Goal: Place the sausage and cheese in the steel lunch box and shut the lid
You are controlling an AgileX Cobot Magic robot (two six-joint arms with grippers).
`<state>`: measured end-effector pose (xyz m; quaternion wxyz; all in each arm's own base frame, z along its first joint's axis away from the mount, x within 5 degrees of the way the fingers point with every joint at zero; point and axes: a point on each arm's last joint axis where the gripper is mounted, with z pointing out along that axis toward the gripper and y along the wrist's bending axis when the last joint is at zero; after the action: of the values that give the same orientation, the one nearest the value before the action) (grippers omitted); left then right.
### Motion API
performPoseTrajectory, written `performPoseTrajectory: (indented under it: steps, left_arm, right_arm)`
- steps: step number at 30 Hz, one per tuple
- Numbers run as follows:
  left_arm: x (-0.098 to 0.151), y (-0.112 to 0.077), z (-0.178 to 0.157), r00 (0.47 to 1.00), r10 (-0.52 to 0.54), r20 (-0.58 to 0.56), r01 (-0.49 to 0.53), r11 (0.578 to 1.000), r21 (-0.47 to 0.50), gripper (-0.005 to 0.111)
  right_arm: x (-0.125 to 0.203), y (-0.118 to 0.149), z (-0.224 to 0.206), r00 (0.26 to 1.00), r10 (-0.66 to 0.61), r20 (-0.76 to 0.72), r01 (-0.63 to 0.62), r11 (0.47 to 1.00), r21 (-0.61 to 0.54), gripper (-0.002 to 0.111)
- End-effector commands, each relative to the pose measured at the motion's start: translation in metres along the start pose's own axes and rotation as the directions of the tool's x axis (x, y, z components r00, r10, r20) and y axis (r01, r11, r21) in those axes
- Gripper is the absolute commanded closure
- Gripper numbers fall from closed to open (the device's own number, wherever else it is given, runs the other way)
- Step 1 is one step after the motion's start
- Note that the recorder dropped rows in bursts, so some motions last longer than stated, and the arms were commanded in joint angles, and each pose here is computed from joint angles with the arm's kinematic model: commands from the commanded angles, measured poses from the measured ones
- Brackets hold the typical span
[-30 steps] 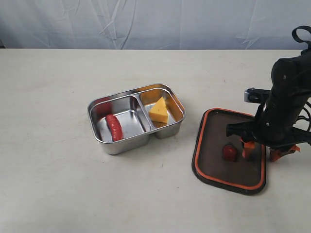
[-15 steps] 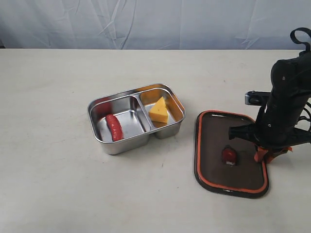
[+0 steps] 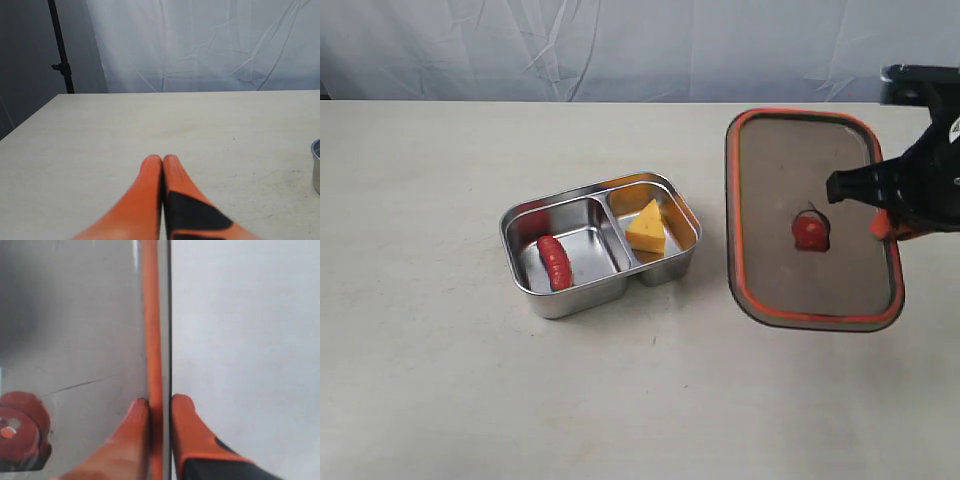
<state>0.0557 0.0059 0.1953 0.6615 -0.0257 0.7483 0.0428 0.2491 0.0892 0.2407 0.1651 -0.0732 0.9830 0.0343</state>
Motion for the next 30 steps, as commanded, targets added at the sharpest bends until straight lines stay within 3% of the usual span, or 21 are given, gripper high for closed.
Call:
performPoseTrajectory:
  steps: [1, 5, 8, 10, 11, 12, 13, 14, 15, 17, 18, 20, 23, 26, 30]
  left_arm:
    - [0.0, 0.0, 0.0, 1.0, -0.001, 0.014, 0.001, 1.0, 0.002, 0.107]
    - [-0.002, 0.0, 0.0, 0.999, 0.009, 0.033, -0.009, 1.0, 0.0, 0.107]
    - [-0.012, 0.0, -0.001, 0.987, 0.063, 0.147, -0.063, 0.998, -0.009, 0.107]
    - [-0.021, 0.0, -0.003, 0.966, -0.101, 0.24, 0.097, 0.995, 0.028, 0.107]
    - [-0.027, 0.001, -0.004, 0.887, -0.36, 0.29, 0.347, 0.933, 0.097, 0.107]
    - [-0.027, 0.003, -0.005, 0.81, -0.517, 0.278, 0.499, 0.856, 0.137, 0.107]
    - [-0.026, 0.003, -0.004, 0.676, -0.698, 0.235, 0.676, 0.715, 0.179, 0.107]
    - [-0.025, 0.004, -0.004, 0.637, -0.737, 0.223, 0.714, 0.674, 0.188, 0.107]
    - [-0.024, 0.003, -0.004, 0.631, -0.749, 0.201, 0.727, 0.661, 0.184, 0.107]
    - [-0.02, 0.001, -0.002, 0.555, -0.821, 0.135, 0.8, 0.572, 0.182, 0.107]
    - [-0.016, -0.001, -0.002, 0.553, -0.828, 0.094, 0.811, 0.561, 0.167, 0.107]
    - [-0.013, -0.009, -0.003, 0.598, -0.801, -0.028, 0.796, 0.59, 0.134, 0.107]
    - [-0.027, -0.019, -0.011, 0.691, -0.711, -0.132, 0.72, 0.66, 0.214, 0.107]
    - [-0.049, -0.031, -0.016, 0.744, -0.641, -0.191, 0.659, 0.654, 0.372, 0.107]
    - [-0.072, -0.049, -0.01, 0.807, -0.501, -0.313, 0.589, 0.633, 0.502, 0.107]
  right_arm:
    - [0.003, 0.012, -0.034, 0.992, -0.011, 0.127, 0.033, 0.984, -0.174, 0.109]
    - [0.008, 0.022, -0.053, 0.984, -0.035, 0.177, 0.087, 0.951, -0.298, 0.109]
    - [0.015, 0.027, -0.056, 0.977, -0.067, 0.204, 0.139, 0.921, -0.364, 0.109]
    - [0.022, 0.032, -0.051, 0.972, -0.076, 0.222, 0.167, 0.888, -0.427, 0.109]
    - [0.028, 0.035, -0.047, 0.97, -0.081, 0.23, 0.182, 0.868, -0.462, 0.109]
    - [0.031, 0.036, -0.043, 0.97, -0.076, 0.23, 0.18, 0.861, -0.475, 0.109]
    - [0.036, 0.036, -0.036, 0.973, -0.066, 0.223, 0.17, 0.856, -0.488, 0.109]
    - [0.038, 0.035, -0.033, 0.973, -0.066, 0.222, 0.17, 0.856, -0.489, 0.109]
    - [0.041, 0.035, -0.029, 0.974, -0.066, 0.216, 0.166, 0.857, -0.487, 0.109]
    - [0.044, 0.034, -0.026, 0.972, -0.093, 0.216, 0.189, 0.855, -0.483, 0.109]
    - [0.045, 0.034, -0.026, 0.97, -0.103, 0.221, 0.201, 0.853, -0.481, 0.109]
    - [0.045, 0.035, -0.026, 0.969, -0.104, 0.224, 0.203, 0.85, -0.486, 0.109]
    - [0.044, 0.037, -0.028, 0.962, -0.116, 0.249, 0.232, 0.83, -0.508, 0.109]
    - [0.044, 0.041, -0.03, 0.954, -0.124, 0.272, 0.257, 0.805, -0.534, 0.109]
    - [0.045, 0.044, -0.033, 0.946, -0.147, 0.288, 0.292, 0.774, -0.562, 0.109]
